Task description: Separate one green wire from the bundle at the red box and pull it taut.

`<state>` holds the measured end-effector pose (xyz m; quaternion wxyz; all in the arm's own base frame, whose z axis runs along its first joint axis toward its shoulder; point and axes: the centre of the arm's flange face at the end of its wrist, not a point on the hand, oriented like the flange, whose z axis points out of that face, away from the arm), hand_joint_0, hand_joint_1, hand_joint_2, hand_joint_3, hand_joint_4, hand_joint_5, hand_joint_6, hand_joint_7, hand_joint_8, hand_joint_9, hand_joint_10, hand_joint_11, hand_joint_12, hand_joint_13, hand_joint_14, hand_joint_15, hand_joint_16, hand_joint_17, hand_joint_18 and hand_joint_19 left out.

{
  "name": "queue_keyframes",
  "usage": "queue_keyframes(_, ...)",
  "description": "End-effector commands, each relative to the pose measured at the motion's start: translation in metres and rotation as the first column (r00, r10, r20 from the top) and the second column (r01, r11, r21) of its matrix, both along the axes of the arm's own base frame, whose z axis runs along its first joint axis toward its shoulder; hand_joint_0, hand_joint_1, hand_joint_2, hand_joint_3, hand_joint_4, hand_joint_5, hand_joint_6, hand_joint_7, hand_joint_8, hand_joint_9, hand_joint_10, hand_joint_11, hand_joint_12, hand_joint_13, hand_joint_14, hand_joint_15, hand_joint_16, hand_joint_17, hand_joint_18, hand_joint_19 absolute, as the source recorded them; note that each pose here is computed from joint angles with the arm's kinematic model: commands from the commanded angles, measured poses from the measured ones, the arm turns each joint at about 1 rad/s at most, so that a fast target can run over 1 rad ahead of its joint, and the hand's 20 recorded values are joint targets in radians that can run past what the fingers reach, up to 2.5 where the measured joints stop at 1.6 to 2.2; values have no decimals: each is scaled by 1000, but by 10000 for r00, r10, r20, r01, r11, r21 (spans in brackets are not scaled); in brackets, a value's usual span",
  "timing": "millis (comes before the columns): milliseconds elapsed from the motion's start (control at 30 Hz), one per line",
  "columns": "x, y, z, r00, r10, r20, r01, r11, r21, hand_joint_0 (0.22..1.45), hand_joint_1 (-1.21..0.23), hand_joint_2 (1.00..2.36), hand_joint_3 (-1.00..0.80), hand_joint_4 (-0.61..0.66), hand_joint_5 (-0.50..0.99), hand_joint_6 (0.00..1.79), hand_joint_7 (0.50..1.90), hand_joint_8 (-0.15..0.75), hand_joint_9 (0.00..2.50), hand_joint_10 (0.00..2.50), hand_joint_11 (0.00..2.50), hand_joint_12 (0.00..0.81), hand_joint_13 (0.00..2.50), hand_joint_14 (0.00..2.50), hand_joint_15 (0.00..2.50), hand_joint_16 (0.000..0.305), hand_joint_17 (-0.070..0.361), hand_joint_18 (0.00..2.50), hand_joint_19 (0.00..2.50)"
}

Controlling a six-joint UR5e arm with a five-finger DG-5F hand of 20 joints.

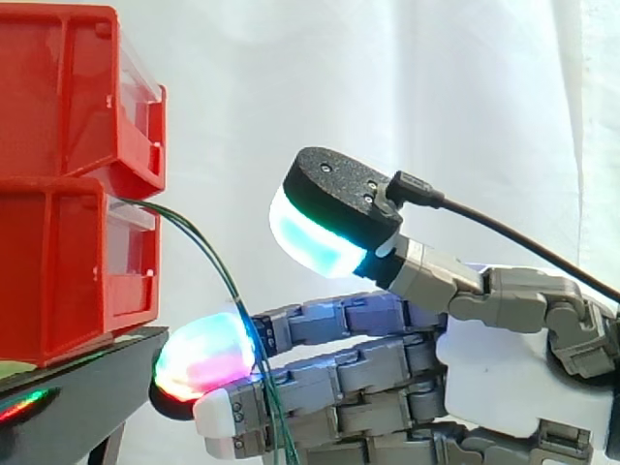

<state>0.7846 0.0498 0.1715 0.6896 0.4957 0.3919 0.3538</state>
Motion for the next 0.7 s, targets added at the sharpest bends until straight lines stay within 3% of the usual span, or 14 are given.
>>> queue_keyframes(0,-1,2,-1,10000,0,-27,0,10000,19,542,-531,1000,-493,261,-118,502,815,252,864,4,119,355,500,4,107,42,95,301,226)
queue_keyframes(200,-1,2,-1,10000,34,-31,-33,9999,145,548,-535,1000,-494,266,-101,503,877,252,888,4,124,350,526,5,112,42,96,328,242)
queue_keyframes(367,-2,9,-1,9999,111,-32,-111,9998,149,558,-552,1000,-491,266,-94,503,920,253,899,7,139,346,538,5,122,43,96,359,270)
queue_keyframes(667,-2,14,0,9999,143,9,-143,9998,171,583,-674,1000,-500,262,-81,503,999,240,912,5,151,334,565,6,148,45,101,456,337)
